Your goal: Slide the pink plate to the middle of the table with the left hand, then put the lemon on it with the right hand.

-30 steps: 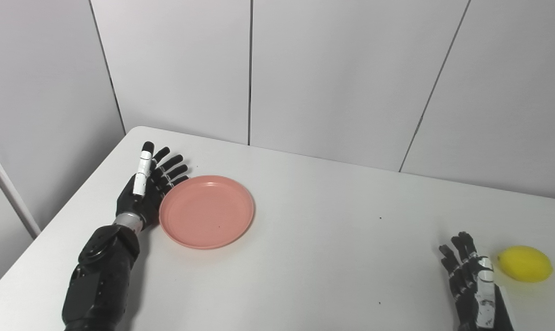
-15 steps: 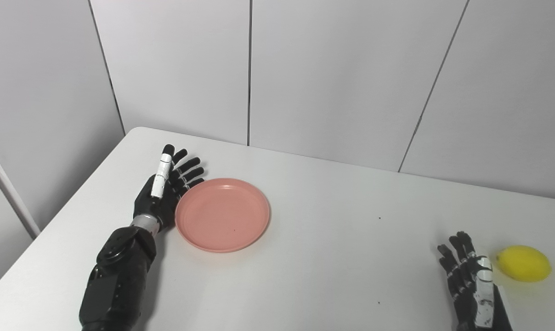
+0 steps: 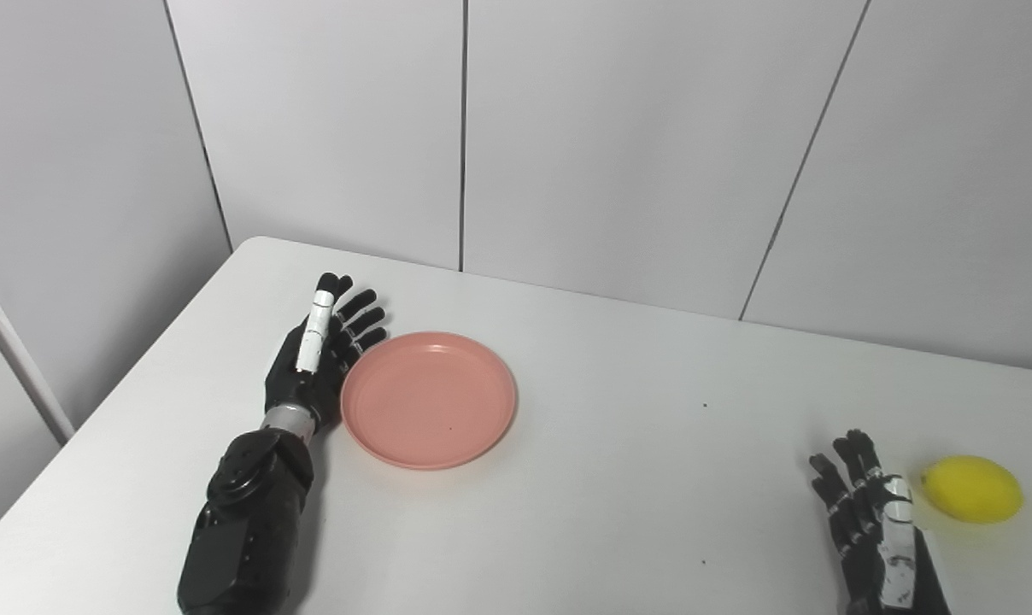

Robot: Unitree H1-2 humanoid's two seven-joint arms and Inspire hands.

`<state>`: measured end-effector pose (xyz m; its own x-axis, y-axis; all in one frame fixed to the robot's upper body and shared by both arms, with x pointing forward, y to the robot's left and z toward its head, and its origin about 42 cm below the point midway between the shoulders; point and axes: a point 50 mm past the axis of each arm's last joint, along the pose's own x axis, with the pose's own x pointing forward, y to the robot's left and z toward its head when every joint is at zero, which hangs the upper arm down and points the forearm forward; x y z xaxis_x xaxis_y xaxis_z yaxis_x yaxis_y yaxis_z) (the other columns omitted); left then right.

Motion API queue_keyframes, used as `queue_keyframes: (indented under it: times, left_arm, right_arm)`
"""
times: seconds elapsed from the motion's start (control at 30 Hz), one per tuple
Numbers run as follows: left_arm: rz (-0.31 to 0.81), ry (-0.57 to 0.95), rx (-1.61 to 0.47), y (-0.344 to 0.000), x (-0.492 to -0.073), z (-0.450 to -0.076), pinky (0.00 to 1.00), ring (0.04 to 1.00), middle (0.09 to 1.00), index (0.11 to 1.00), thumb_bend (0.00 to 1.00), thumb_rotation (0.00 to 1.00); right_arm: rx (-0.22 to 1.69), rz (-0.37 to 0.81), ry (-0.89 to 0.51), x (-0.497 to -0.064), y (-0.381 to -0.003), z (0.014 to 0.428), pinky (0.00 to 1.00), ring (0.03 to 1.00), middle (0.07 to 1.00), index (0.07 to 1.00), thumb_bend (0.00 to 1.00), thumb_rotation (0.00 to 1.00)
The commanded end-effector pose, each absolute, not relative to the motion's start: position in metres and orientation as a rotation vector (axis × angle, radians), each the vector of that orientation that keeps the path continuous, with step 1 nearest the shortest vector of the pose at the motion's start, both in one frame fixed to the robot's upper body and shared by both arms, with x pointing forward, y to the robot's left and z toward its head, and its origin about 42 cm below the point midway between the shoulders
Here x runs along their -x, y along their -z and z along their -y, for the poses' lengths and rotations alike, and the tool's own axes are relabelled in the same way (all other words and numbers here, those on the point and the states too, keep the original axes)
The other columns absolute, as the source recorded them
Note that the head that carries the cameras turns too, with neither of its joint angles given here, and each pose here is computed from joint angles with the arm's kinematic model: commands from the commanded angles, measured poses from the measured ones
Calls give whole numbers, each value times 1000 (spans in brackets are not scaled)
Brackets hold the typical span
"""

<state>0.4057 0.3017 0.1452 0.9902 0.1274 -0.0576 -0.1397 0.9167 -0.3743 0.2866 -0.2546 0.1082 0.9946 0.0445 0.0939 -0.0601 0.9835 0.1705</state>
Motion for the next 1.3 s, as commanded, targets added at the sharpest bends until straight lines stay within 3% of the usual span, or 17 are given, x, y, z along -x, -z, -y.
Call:
queue_keyframes:
  times: [0.0, 0.33, 1.07, 1.27]
  left_arm:
    - [-85, -162, 406, -128, -400, -294, 804, 815, 825, 869, 812, 687]
    - [-67, -150, 395, -140, -393, -276, 771, 777, 777, 852, 803, 686]
    - [-107, -68, 379, -136, -394, -262, 797, 812, 822, 879, 789, 722]
    - [-105, -90, 362, -129, -394, -246, 750, 764, 764, 853, 800, 724]
  right_arm:
    - [-229, -27, -42, -264, -73, 242, 962, 917, 963, 956, 663, 1000]
    - [-235, -27, -47, -263, -75, 241, 961, 922, 968, 954, 659, 1000]
    - [-236, -31, -42, -264, -75, 237, 955, 916, 959, 946, 665, 1000]
    - [-238, -29, -44, -265, -75, 236, 956, 920, 961, 950, 657, 1000]
